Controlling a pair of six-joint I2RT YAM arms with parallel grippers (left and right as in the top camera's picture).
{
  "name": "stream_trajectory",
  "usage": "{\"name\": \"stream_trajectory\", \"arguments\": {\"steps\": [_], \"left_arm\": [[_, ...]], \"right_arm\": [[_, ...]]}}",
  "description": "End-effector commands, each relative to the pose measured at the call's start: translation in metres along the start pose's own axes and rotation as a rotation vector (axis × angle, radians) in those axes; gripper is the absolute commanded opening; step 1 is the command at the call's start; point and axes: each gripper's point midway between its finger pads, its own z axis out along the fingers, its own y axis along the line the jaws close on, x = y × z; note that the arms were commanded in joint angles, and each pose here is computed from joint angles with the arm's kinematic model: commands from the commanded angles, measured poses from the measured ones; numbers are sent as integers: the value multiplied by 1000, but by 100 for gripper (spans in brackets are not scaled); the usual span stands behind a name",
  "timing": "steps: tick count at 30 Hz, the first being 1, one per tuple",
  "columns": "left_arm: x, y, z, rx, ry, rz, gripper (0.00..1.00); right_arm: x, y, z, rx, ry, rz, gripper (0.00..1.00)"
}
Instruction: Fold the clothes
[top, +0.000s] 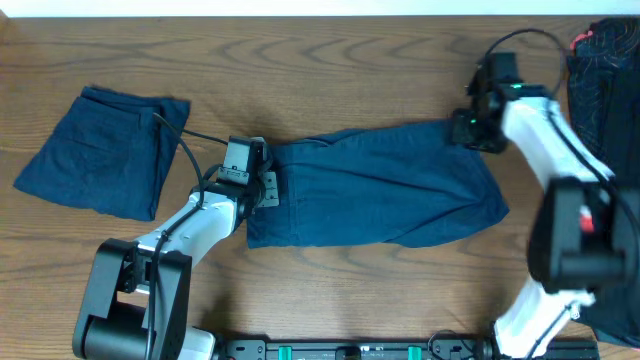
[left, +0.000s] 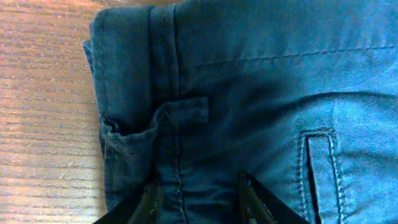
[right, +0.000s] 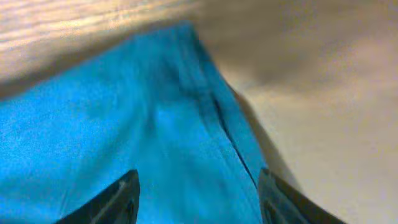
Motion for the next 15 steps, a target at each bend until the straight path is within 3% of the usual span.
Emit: {"name": "stream_trajectory", "arguments": {"steps": [1,6,15], "left_arm": [[10,3,3,-14,42,12,43],[16,5,2,-21,65,11,45],[16,5,2,-22,67,11,45]], "right_arm": [[5,-18,-66,50,-84,41,57],[53,-41,-71,169,48,144,54],[115,-40,7,106,160,163,55]]}}
